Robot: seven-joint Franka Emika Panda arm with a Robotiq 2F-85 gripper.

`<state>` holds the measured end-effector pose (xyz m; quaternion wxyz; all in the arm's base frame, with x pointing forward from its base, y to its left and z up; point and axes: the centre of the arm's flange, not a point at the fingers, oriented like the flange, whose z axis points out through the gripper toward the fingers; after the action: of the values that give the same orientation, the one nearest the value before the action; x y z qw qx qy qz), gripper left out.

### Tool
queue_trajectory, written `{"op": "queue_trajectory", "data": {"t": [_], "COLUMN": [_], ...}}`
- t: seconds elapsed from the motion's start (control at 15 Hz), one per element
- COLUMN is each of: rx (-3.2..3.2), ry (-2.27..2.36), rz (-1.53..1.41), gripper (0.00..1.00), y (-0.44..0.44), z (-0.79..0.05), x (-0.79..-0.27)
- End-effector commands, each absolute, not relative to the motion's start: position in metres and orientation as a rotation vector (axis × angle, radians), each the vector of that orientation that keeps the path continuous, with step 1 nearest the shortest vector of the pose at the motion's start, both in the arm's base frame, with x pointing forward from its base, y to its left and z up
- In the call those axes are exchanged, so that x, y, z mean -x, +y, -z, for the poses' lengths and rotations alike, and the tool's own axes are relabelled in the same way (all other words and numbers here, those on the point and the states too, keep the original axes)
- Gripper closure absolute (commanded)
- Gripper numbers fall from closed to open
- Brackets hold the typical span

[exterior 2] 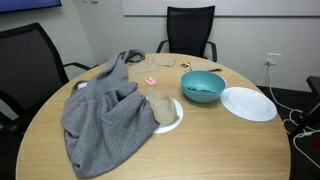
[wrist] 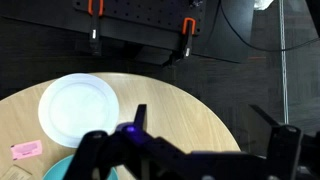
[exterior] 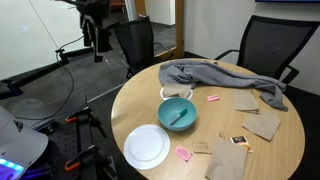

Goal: Put the marker in the bowl on the table

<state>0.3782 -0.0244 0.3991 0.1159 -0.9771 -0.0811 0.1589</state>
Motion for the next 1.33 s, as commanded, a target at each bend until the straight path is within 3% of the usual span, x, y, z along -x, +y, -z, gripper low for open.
{"op": "queue_trajectory", "data": {"t": [0.0, 0.93, 1.27], "rx": [2.862, 2.874, 2.956], "ry": [-0.237, -0.23, -0.15], "rz": [-0.465, -0.454, -0.237], "gripper": [0.0, 0.0, 0.0], "y": [-0.024, -0.025, -0.037], "z": [-0.399, -0.399, -0.399], "x": [-0.378, -0.38, -0.402]}}
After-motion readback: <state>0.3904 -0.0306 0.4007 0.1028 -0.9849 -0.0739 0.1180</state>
